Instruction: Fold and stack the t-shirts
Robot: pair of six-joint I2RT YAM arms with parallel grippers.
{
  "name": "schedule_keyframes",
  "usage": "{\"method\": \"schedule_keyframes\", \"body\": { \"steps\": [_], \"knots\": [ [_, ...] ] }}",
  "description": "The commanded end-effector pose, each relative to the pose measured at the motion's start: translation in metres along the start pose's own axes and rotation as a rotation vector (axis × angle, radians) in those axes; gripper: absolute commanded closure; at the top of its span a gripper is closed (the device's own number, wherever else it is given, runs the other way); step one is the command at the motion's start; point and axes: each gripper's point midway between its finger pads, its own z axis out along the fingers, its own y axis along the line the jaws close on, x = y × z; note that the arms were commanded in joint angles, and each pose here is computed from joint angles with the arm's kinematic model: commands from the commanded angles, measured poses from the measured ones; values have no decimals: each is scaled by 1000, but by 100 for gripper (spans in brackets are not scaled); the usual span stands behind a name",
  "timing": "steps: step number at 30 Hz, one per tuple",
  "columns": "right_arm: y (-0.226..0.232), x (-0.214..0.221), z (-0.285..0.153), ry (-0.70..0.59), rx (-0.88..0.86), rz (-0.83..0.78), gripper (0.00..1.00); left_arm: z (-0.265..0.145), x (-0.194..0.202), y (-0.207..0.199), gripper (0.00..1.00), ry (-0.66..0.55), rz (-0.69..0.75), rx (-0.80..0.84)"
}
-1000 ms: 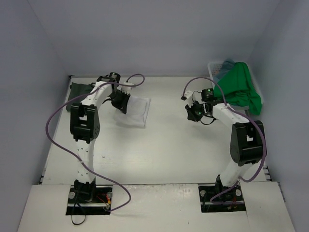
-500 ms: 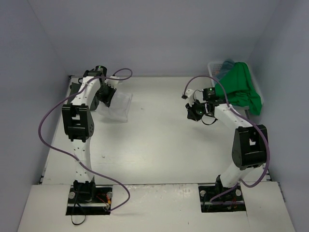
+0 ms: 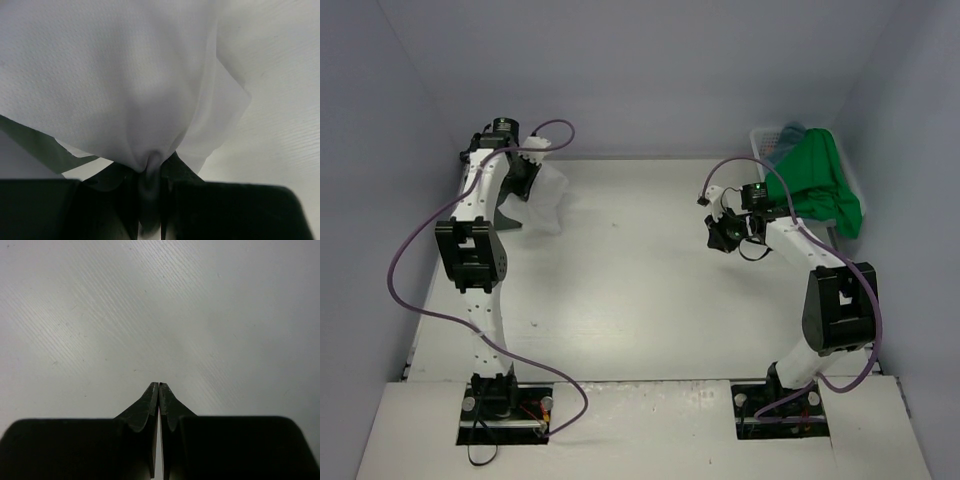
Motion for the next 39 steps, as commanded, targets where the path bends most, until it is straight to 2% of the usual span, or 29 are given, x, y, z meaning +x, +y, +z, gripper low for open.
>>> {"method": "schedule_keyframes", "body": {
  "steps": [1,6,7,24,30,39],
  "knots": [
    [3,-15,-16,-50,13,-14,100,-54,-13,31,100,-117,-43,-85],
    [5,-15,-18,-47,15,-10,100,-48,3,44,100,-98,-63,-95],
    [5,-14,-18,-44,13,-3,100,-47,9,56,100,-92,-65,-121],
    [2,-6,-7,-14,-2,33,100,-68,21,136,100,-106,-78,-281],
    [2,-7,-7,-14,0,35,100,-40,42,131,100,-48,-104,-215],
    [1,-6,-2,-5,-13,39,100,-20,52,120,100,-47,-152,-137]
  ]
}}
